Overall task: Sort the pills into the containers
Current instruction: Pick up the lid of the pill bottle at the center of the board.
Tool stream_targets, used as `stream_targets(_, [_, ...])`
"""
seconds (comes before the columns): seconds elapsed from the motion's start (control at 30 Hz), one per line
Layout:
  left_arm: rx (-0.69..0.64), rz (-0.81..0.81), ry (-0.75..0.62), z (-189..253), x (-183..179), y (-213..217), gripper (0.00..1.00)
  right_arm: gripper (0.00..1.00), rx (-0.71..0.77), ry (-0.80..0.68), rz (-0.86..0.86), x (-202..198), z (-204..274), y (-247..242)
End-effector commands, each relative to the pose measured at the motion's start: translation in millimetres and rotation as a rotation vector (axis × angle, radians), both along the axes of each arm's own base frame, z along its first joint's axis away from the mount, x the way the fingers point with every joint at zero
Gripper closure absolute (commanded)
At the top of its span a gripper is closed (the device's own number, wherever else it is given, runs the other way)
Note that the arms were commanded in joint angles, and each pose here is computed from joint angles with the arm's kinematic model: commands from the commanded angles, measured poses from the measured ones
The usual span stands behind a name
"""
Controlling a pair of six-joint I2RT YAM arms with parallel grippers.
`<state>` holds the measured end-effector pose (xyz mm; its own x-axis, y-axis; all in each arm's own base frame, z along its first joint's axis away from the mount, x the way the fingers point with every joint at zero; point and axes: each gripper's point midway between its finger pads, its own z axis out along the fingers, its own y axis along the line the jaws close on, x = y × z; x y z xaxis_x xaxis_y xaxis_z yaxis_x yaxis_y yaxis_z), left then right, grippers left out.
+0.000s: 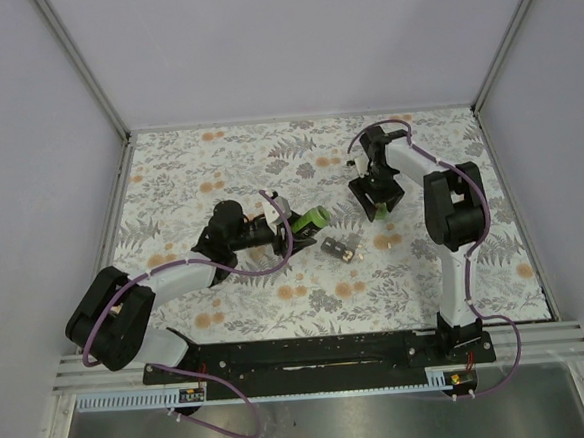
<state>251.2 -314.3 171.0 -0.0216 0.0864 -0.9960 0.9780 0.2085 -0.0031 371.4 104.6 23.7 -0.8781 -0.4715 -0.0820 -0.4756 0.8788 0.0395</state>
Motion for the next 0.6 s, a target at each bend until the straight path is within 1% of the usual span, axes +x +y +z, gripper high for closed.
stream_targets(0.0, [-0.067, 0.004, -0.113, 39.7, 7.8, -2.8, 1.00, 0.28, 0.066, -0.121, -0.049, 17.5, 17.0, 16.4])
stream_targets(0.3, [-0.066, 0.004, -0.112, 39.1, 7.6, -2.7, 1.00, 0.33, 0.068, -0.123, -0.079, 20.5, 12.5, 17.3])
stream_targets(0.57, [-0.068, 0.001, -0.111, 40.1, 7.5, -3.2, 1.00, 0.33, 0.064, -0.116, -0.092, 22.7, 13.2, 18.7])
